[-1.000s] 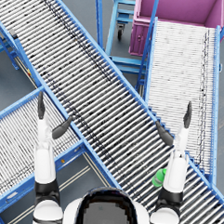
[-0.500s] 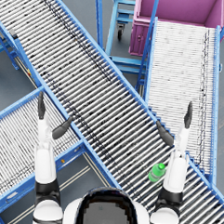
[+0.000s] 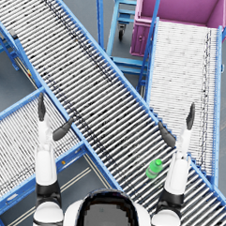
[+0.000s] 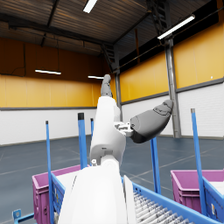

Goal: Pick up the oil and place it on the left assembly line, put the cola on the right, and keep Sprite still

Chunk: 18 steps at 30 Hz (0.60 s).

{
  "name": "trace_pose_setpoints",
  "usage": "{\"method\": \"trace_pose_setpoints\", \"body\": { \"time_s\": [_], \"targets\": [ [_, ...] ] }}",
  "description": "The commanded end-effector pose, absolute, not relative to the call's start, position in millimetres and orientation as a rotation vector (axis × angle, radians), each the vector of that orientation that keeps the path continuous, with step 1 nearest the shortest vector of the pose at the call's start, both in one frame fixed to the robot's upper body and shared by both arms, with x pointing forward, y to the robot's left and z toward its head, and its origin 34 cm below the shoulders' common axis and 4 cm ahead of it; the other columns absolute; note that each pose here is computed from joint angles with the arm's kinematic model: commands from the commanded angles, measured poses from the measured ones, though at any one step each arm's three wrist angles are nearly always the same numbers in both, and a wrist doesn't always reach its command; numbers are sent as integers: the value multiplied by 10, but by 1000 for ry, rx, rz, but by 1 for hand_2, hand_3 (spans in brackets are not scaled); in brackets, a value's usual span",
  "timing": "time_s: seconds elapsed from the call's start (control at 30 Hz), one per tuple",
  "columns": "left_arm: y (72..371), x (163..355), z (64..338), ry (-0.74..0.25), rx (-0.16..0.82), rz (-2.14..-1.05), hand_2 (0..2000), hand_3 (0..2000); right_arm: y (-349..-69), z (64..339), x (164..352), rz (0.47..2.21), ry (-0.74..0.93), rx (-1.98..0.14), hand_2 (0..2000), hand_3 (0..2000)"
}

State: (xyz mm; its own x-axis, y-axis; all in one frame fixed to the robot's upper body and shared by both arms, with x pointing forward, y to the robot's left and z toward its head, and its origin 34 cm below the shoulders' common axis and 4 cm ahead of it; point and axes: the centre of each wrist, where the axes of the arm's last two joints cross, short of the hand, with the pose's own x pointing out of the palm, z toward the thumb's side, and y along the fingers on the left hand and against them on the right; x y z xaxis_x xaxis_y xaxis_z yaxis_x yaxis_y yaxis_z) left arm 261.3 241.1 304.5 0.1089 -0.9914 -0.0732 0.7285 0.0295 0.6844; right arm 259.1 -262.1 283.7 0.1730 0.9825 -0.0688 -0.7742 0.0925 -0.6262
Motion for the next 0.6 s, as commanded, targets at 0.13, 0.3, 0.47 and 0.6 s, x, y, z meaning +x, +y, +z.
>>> {"method": "trace_pose_setpoints", "body": {
  "time_s": [0.13,0.3,0.47,0.6],
  "targets": [
    [2414,2615,3061,-501,670,-1409,0,0,-2620,2883,2608,1360,-429,-622,0,0],
    [2416,2602,3074,-508,673,-1405,0,0,-2640,2884,2589,1349,-433,-621,0,0],
    [2416,2599,3091,-515,676,-1402,0,0,-2633,2839,2596,1353,-424,-605,0,0],
    [2415,2601,3087,-515,674,-1402,0,0,-2640,2829,2602,1351,-422,-600,0,0]
  ]
}}
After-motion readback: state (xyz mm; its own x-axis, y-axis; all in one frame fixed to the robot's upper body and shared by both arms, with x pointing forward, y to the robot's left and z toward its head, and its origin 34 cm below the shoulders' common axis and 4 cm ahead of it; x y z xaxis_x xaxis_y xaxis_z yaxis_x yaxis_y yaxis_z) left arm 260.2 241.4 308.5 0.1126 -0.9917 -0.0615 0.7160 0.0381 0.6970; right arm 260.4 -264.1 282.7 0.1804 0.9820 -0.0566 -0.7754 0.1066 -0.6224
